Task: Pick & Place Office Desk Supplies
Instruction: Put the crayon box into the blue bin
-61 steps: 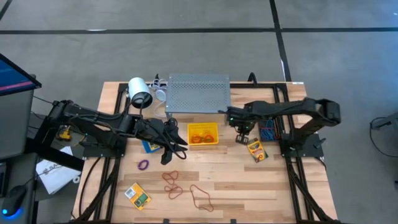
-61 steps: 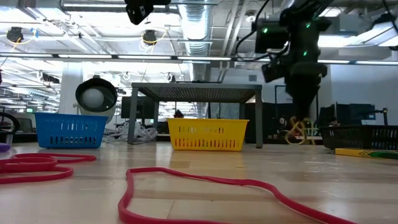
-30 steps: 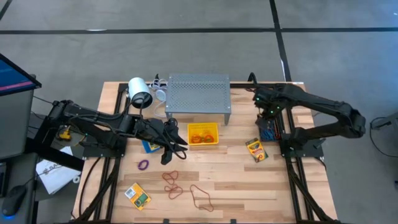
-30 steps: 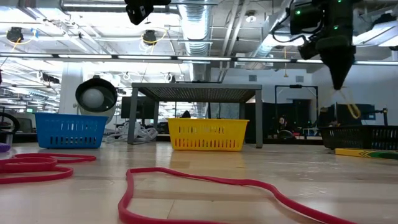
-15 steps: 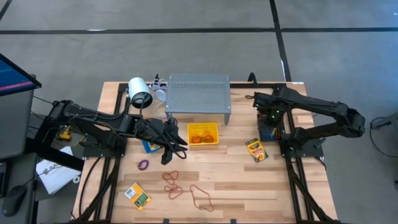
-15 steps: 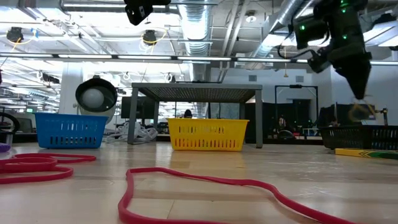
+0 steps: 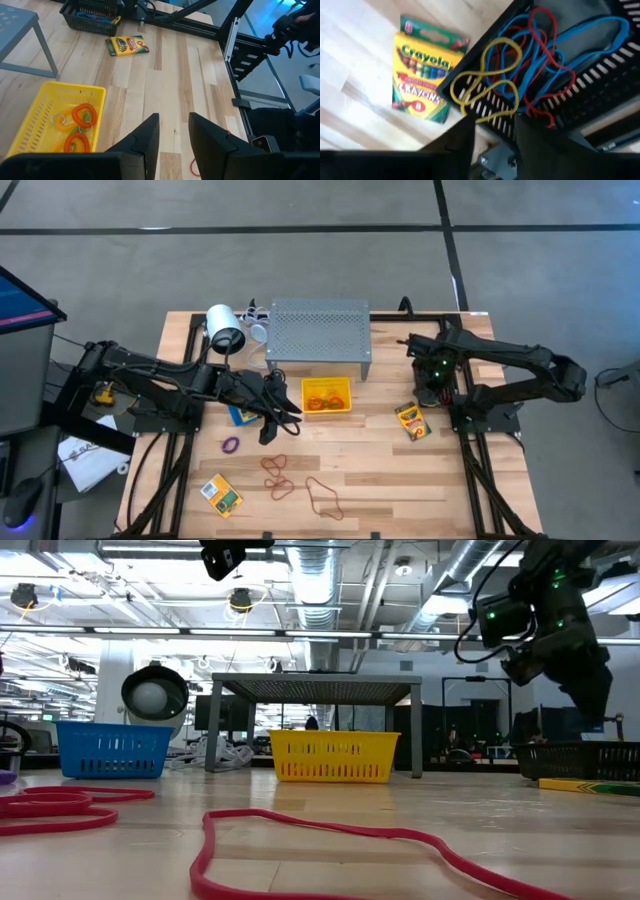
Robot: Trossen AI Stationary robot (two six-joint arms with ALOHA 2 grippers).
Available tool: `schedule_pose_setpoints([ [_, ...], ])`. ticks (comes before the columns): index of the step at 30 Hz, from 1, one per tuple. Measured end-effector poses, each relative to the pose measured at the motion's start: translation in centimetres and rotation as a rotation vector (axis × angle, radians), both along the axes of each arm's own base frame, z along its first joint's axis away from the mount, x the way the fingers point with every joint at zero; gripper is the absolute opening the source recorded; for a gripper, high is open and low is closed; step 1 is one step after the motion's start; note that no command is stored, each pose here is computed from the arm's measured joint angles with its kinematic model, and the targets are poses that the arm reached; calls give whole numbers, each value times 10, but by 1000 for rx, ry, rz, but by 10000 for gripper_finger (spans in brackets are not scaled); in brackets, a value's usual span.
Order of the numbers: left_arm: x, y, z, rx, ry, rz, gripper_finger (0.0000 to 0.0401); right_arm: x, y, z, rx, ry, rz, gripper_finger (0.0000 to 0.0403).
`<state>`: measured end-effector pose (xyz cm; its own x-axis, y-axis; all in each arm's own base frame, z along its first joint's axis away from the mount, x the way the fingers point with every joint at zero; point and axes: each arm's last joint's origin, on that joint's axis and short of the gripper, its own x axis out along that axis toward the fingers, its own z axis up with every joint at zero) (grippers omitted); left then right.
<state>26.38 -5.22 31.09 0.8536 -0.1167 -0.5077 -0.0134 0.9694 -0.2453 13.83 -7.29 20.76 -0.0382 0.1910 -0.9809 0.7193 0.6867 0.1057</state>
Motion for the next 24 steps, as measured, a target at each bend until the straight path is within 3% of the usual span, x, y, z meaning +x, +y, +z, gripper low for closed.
schedule_pose_setpoints([
  [5,0,0,0,2,-1,4,102,-2,-4,-1,-20,10,-43,193],
  [9,4,-1,-1,0,-17,4,102,4,-6,10,-50,-20,-48,192],
  [13,17,-3,-8,5,-28,-1,102,15,-1,29,-85,-84,7,148],
  [20,39,-1,-24,24,-45,4,102,24,29,59,-113,-168,101,16],
  [24,48,3,-26,5,-83,-1,102,24,57,64,-123,-194,99,14],
])
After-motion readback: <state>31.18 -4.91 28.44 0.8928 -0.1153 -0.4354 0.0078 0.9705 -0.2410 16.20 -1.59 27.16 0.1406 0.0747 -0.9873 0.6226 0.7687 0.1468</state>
